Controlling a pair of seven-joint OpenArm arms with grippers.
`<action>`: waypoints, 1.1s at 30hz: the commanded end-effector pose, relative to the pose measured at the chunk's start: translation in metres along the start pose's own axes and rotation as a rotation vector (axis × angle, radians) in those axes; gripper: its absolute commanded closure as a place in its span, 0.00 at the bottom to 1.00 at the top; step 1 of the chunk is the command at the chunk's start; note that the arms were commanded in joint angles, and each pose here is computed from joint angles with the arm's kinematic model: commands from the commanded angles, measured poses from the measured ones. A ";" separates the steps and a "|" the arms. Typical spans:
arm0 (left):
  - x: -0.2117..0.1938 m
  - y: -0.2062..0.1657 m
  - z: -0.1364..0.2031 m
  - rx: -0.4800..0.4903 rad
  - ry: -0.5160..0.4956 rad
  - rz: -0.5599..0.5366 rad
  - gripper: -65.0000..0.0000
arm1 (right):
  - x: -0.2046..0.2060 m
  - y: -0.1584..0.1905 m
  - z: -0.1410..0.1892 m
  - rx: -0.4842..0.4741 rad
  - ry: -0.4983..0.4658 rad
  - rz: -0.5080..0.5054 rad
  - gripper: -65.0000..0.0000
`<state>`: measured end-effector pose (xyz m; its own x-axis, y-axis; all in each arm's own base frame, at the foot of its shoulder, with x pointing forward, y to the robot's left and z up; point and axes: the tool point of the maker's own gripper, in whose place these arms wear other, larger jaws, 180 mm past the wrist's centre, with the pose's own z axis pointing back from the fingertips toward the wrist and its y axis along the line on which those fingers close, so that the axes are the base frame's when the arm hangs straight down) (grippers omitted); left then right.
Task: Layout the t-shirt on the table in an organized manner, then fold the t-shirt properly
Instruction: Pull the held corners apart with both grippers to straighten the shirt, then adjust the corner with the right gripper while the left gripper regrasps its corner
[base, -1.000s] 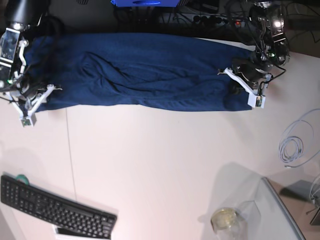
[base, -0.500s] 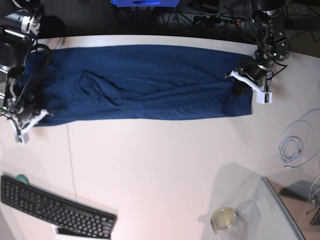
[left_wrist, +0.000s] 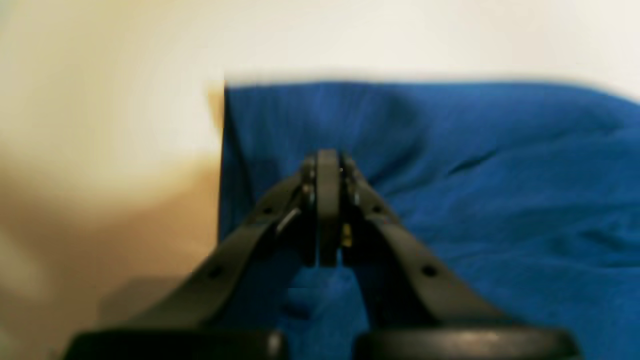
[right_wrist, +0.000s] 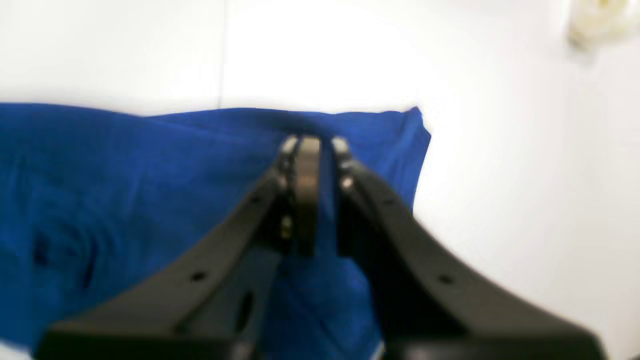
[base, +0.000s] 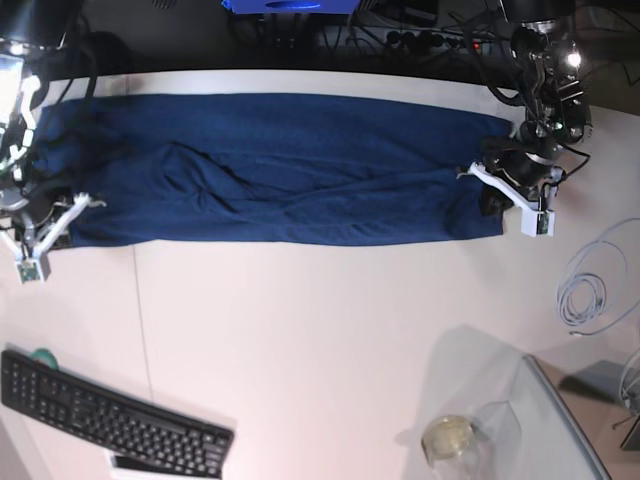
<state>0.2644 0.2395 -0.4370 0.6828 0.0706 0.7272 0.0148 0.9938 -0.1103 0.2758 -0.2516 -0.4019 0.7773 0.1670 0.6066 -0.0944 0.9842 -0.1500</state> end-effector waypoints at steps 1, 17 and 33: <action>0.011 0.007 0.009 0.016 -0.033 -0.012 1.00 | -0.002 0.014 0.008 0.040 0.009 0.066 0.83; -0.060 0.009 0.007 0.023 0.136 0.079 1.00 | -0.053 0.128 0.024 0.326 0.121 0.313 0.38; -0.071 0.023 0.007 0.043 0.173 0.088 1.00 | -0.064 0.103 0.003 0.288 0.142 0.228 1.00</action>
<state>0.2141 0.2497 -0.4868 0.7841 0.1601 0.5996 -0.0747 0.9835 -0.1650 0.2053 -0.1582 -0.4624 0.8094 0.3922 0.4371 -0.4302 0.9026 -0.0131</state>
